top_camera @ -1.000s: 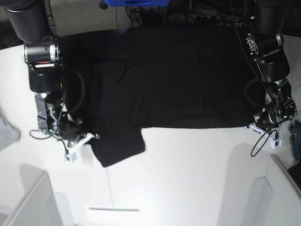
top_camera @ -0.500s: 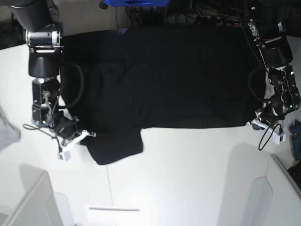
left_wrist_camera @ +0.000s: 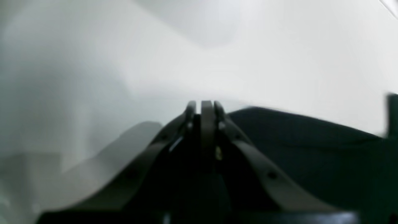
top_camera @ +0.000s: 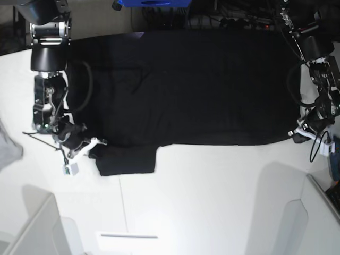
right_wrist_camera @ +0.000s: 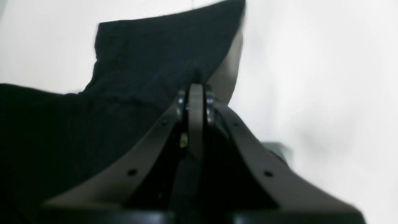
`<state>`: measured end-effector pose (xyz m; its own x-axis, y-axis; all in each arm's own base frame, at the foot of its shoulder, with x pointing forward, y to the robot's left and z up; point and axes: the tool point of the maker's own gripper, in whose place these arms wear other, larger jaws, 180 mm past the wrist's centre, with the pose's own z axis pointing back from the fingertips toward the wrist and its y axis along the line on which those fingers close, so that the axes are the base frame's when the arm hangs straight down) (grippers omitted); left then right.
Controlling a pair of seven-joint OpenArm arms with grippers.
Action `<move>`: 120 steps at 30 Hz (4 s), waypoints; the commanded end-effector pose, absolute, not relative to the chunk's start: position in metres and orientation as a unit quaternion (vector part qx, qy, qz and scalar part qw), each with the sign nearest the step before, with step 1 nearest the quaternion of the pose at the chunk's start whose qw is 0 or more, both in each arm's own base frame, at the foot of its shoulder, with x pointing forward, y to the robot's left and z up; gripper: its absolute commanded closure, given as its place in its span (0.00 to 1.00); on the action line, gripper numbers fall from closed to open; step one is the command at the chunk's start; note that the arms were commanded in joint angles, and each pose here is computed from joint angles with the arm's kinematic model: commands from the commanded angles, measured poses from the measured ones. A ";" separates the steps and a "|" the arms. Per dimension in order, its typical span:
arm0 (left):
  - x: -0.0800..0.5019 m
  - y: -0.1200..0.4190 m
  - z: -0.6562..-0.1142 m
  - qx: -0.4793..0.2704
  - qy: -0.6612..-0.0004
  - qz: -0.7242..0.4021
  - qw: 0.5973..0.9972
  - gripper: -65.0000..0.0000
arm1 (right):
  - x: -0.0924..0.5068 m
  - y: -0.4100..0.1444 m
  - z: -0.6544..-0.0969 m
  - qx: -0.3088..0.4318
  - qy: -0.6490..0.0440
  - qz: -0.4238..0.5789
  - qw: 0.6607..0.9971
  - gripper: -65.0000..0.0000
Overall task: Fold the T-shirt properly
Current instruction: 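Grasp the hem corners with both grippers, then lift the hem and fold it over toward the shoulders with both grippers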
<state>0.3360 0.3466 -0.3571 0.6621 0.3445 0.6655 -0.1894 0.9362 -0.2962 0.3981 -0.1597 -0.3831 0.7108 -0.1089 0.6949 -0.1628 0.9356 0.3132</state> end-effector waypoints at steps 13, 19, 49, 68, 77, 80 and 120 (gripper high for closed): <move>0.327 0.334 -0.318 -0.082 -0.410 0.084 0.905 1.00 | 0.386 -0.182 -0.353 0.161 -0.419 -0.012 0.894 1.00; 0.306 0.346 -0.317 -0.103 -0.418 0.120 0.894 1.00 | 0.372 -0.203 -0.338 0.147 -0.428 -0.037 0.891 1.00; 0.276 0.325 -0.311 -0.091 -0.413 0.074 0.903 1.00 | 0.315 -0.200 -0.310 0.117 -0.451 -0.002 0.885 1.00; 0.240 0.336 -0.307 -0.063 -0.406 0.043 0.911 1.00 | 0.265 -0.219 -0.314 0.094 -0.444 -0.053 0.889 1.00; 0.231 0.330 -0.308 -0.062 -0.398 0.018 0.915 1.00 | 0.229 -0.231 -0.335 0.081 -0.409 -0.082 0.905 1.00; 0.224 0.327 -0.313 -0.063 -0.388 0.005 0.919 1.00 | 0.222 -0.232 -0.339 0.078 -0.401 -0.084 0.909 1.00; 0.178 0.337 -0.325 -0.041 -0.341 0.009 0.939 1.00 | 0.151 -0.228 -0.364 0.122 -0.336 -0.152 0.922 1.00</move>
<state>0.1720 0.3336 -0.3356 0.7874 0.0626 0.6133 -0.0022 0.9951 -0.0988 0.1468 -0.2259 -0.3706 0.7457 -0.3675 0.5558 0.2099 0.9212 0.3276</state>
